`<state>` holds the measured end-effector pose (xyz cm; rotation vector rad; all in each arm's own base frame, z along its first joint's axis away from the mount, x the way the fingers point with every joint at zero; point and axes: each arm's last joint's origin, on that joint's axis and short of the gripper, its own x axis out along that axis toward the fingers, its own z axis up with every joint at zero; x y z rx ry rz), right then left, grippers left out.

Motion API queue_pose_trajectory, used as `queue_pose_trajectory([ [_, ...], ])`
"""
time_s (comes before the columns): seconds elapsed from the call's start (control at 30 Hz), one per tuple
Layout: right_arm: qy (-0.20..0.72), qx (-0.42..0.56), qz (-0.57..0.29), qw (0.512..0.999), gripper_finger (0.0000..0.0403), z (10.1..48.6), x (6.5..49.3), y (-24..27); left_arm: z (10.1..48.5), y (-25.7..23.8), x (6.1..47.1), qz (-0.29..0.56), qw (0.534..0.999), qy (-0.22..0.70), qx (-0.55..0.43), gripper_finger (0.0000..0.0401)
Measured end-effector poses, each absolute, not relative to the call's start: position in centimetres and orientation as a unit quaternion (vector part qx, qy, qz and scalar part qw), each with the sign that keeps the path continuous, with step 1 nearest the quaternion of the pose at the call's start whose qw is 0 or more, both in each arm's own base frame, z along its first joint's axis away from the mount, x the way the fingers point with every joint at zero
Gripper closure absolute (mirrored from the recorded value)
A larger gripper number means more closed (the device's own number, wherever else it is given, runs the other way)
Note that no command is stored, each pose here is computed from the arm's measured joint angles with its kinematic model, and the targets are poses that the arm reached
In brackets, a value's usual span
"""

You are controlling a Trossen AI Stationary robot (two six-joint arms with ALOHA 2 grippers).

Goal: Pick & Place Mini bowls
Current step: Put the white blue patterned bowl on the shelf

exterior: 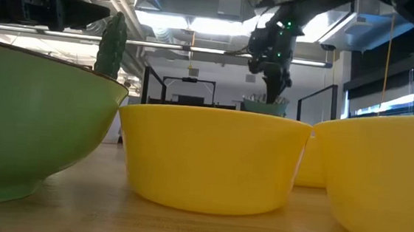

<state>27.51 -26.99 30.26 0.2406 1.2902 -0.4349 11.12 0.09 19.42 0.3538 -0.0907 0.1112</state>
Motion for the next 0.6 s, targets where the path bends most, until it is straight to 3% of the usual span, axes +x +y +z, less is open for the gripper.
queue_pose_trajectory([
  [0.6, 0.636, 0.143, -0.165, 0.74, 0.039, 26.5, 28.1, -28.2, 19.4, 0.1, 11.1, 0.055, 0.982, -0.045, 0.176, 0.0398],
])
